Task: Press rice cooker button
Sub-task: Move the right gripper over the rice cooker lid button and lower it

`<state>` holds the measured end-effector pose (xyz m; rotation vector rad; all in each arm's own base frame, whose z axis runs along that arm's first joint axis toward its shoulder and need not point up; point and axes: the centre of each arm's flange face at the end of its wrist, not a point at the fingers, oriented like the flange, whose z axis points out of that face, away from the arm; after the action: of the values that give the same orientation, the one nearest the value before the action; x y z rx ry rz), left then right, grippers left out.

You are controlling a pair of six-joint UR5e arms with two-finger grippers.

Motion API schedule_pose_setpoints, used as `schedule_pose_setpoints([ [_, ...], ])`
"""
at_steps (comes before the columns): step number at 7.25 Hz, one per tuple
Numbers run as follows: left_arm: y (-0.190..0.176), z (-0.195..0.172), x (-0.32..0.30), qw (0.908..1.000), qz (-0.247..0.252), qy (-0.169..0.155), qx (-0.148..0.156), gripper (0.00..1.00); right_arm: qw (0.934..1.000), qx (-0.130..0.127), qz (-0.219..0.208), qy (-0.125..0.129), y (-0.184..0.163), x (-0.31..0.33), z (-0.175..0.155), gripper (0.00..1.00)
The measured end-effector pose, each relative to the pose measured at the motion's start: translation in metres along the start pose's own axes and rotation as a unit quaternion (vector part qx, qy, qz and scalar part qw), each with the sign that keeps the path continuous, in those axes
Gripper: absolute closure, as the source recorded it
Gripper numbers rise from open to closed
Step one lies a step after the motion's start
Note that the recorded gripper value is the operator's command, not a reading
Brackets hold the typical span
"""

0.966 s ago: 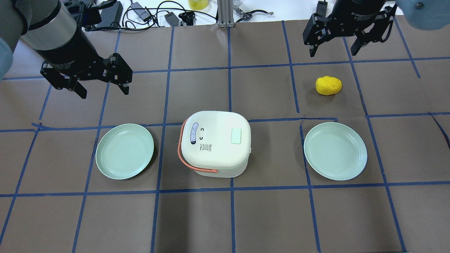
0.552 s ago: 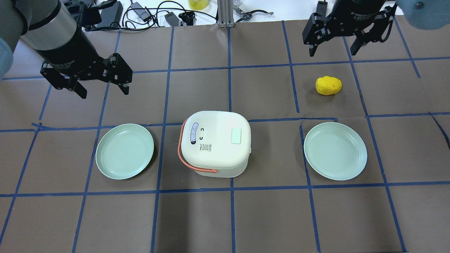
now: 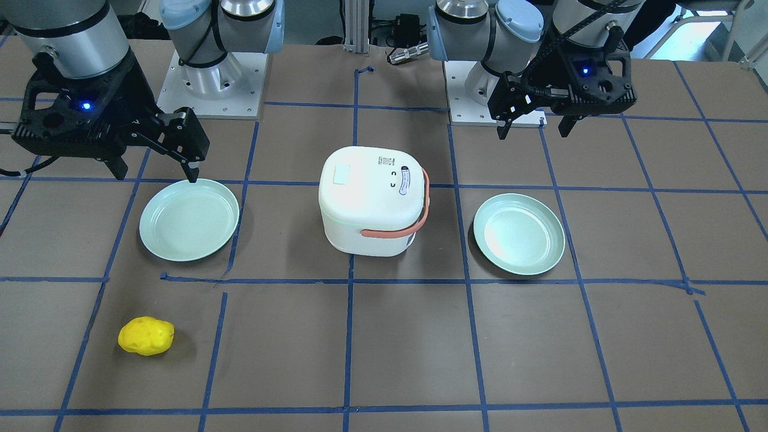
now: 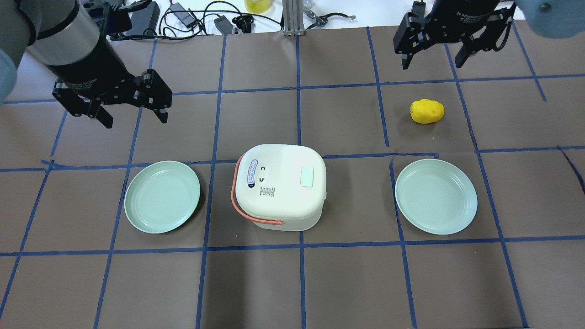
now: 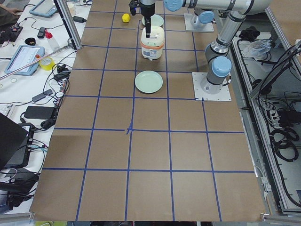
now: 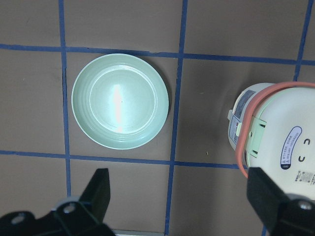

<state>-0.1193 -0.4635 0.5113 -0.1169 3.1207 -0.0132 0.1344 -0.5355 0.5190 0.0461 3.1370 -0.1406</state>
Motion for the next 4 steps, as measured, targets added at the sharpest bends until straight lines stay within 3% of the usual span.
schedule_pose_setpoints([
  [2, 0.000, 0.000, 0.000, 1.0000, 0.000, 0.000, 0.000, 0.00, 1.0000, -0.002, -0.001, -0.009, 0.002, -0.008, 0.000, 1.00],
  [4, 0.000, 0.000, 0.000, 1.0000, 0.000, 0.000, 0.000, 0.00, 0.9997, -0.009, 0.012, -0.020, 0.013, -0.056, 0.007, 1.00],
])
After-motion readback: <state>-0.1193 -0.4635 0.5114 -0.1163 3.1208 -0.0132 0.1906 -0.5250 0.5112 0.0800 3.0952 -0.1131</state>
